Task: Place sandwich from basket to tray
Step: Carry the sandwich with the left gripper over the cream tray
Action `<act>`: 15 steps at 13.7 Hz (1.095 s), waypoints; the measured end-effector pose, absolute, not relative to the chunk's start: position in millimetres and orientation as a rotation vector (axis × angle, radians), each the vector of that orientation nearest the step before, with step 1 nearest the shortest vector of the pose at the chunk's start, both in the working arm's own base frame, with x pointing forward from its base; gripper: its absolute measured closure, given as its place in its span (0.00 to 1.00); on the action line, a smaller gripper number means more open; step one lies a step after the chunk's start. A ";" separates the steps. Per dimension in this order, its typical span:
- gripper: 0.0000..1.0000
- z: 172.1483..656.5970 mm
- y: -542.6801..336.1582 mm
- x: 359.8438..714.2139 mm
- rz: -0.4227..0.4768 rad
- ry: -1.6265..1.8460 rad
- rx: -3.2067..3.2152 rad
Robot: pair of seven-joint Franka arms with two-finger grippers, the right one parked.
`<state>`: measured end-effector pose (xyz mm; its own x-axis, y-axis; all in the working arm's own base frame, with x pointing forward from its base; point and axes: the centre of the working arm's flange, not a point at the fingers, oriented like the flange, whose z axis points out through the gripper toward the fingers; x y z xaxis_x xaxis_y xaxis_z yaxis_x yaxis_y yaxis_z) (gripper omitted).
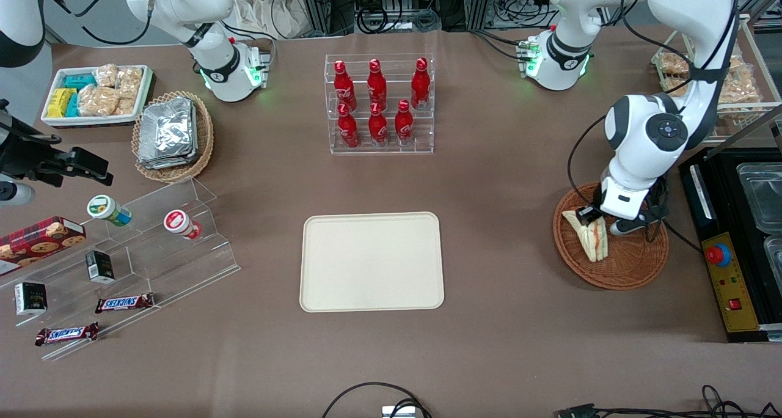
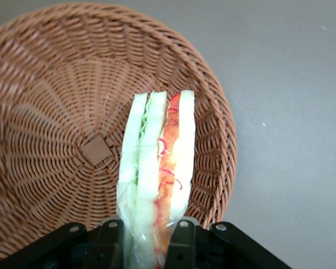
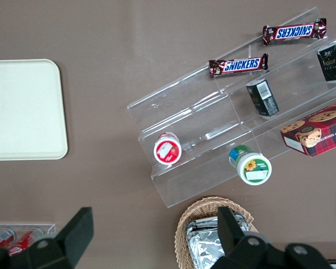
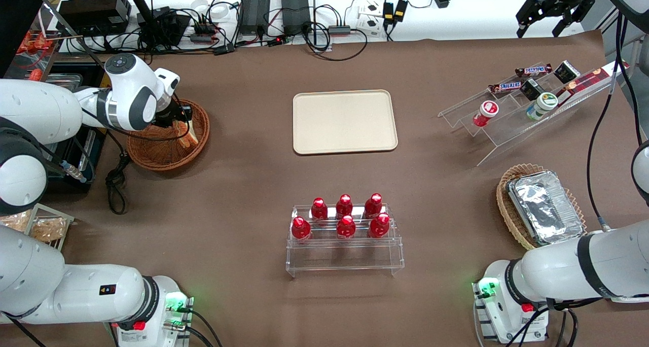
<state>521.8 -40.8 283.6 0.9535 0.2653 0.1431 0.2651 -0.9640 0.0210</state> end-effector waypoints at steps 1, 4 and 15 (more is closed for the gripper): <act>0.82 290.4 -42.1 524.0 0.226 0.342 3.119; 0.82 319.2 -74.4 532.9 0.175 0.131 3.149; 0.82 404.6 -218.4 583.6 0.127 -0.155 3.129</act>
<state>583.6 -218.4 404.6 0.9918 -0.0987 0.0814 -0.0991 -0.9951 0.0016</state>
